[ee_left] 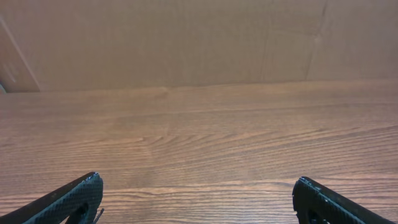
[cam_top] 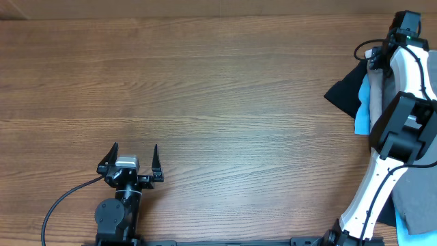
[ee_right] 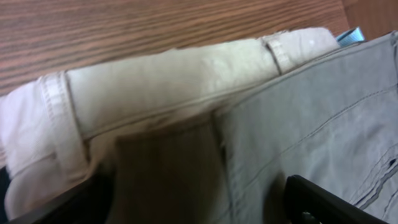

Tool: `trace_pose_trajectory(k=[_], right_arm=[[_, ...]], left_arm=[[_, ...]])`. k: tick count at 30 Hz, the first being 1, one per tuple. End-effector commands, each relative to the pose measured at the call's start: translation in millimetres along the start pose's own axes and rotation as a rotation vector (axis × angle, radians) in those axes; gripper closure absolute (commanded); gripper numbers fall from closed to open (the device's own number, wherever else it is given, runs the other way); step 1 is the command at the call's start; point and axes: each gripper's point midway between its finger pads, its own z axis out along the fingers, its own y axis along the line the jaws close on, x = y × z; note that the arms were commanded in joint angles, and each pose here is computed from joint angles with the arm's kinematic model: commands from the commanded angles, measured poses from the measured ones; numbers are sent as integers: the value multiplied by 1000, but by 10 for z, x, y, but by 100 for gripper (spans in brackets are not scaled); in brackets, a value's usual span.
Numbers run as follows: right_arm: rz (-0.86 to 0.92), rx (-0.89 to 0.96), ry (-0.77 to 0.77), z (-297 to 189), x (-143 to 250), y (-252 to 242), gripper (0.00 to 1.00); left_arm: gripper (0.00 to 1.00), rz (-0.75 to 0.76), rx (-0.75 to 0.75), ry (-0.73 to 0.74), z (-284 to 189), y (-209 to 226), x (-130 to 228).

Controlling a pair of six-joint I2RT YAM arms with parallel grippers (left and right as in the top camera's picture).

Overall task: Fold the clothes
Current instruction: 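Grasp the grey shorts' waistband edge with the right gripper and lift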

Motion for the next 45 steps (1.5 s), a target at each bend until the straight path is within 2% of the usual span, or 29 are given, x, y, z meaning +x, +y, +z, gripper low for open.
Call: trace_pose_trajectory(k=[1, 5, 8, 11, 13, 15, 22, 33, 36, 40, 45], right_arm=[[16, 20, -46, -280, -174, -156, 4], [25, 78, -31, -259, -137, -311, 4], [33, 83, -32, -243, -136, -357, 8], [28, 87, -44, -240, -168, -375, 18], [-9, 89, -50, -242, -187, -378, 30], [-23, 115, -51, -249, -196, -419, 37], [-21, 151, -75, -310, -274, -399, 37], [-74, 147, -114, -555, -393, -62, 36], [-89, 192, -85, -576, -330, -114, 36], [-108, 138, -33, -489, -179, -75, 36], [-78, 158, -24, -398, -149, -247, 36]], left_arm=[[0, 19, -5, -9, -3, 4, -12], [0, 19, -5, -10, -3, 4, -13], [0, 19, -5, -9, -3, 4, -12], [0, 19, -5, -9, -3, 4, -12], [0, 19, -5, -9, -3, 4, -12], [0, 19, -5, -9, -3, 4, -12], [0, 19, -5, -9, -3, 4, -12], [0, 19, -5, -9, -3, 4, -12], [0, 19, -5, -9, -3, 4, -12], [0, 19, -5, -9, -3, 4, -12], [0, 19, -5, -9, -3, 4, -12]])
